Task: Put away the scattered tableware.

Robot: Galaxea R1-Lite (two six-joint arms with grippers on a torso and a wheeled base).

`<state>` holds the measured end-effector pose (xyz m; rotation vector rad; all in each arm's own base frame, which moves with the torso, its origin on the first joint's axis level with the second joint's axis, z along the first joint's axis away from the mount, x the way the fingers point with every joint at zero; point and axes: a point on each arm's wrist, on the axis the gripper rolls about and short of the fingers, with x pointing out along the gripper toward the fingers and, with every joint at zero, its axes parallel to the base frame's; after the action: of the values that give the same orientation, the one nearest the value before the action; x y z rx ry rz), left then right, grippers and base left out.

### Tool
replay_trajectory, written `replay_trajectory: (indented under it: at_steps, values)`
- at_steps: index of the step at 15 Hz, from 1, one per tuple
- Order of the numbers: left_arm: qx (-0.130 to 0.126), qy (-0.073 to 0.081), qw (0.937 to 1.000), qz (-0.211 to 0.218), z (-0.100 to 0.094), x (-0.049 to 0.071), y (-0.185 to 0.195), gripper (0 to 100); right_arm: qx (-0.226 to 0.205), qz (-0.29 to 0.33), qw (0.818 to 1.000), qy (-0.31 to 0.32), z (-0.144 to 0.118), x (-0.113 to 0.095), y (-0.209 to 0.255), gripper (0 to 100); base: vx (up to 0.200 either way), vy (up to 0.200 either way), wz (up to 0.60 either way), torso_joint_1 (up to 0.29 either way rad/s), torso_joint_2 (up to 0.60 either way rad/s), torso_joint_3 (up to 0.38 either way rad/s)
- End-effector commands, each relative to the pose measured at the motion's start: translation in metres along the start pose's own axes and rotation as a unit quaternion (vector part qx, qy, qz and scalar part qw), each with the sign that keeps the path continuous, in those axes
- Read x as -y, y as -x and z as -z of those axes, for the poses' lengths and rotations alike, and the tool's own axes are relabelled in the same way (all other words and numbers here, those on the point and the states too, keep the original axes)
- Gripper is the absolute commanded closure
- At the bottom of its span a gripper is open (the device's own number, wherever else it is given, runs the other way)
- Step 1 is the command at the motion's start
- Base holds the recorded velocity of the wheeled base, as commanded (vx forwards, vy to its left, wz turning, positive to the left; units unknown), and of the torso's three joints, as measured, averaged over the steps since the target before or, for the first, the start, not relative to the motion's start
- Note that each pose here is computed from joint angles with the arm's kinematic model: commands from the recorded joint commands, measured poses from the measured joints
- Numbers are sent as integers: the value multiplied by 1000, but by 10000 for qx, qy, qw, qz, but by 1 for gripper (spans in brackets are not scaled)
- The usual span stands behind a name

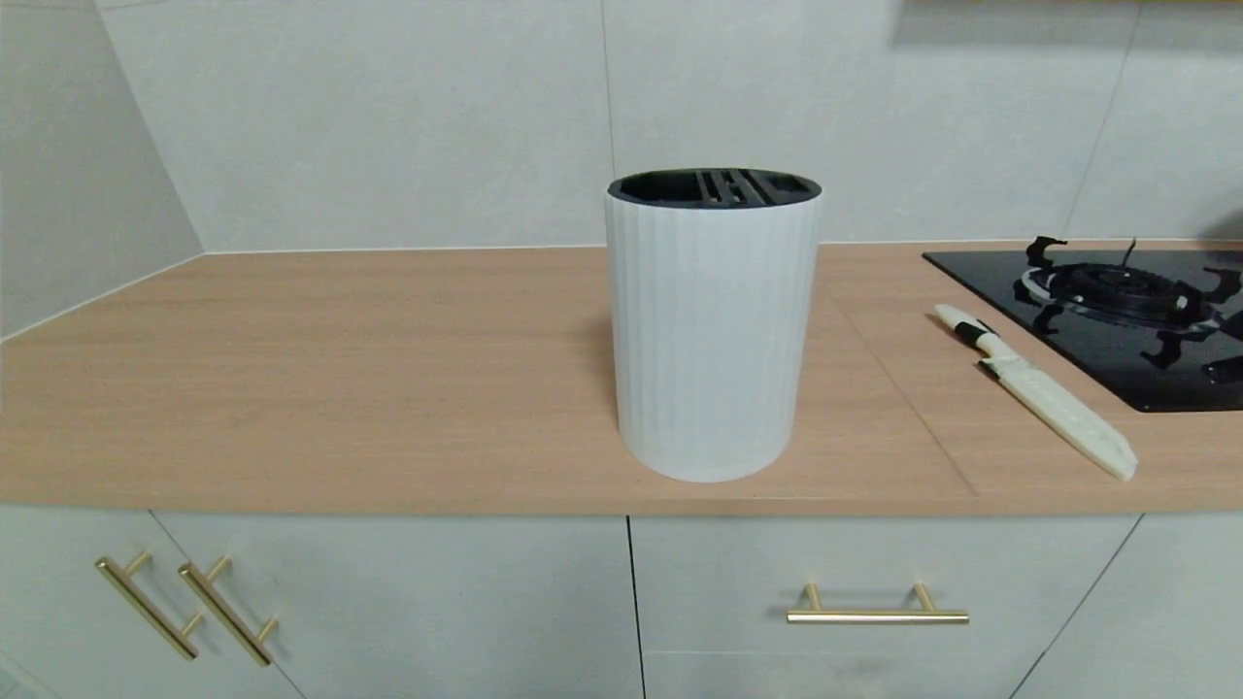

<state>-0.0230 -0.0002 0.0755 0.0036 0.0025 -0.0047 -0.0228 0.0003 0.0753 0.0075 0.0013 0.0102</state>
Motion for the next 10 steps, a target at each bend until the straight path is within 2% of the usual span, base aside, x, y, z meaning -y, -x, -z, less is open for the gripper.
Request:
replay_trajectory:
  at_steps: [1,10]
  values:
    - [-3,3,10000,0,0,0,0,0,-9,-3,10000,-1,0,0,0,0,0,0,0,168,-476,-300]
    - [-3,3,10000,0,0,0,0,0,-9,-3,10000,-1,0,0,0,0,0,0,0,197,-491,-293]
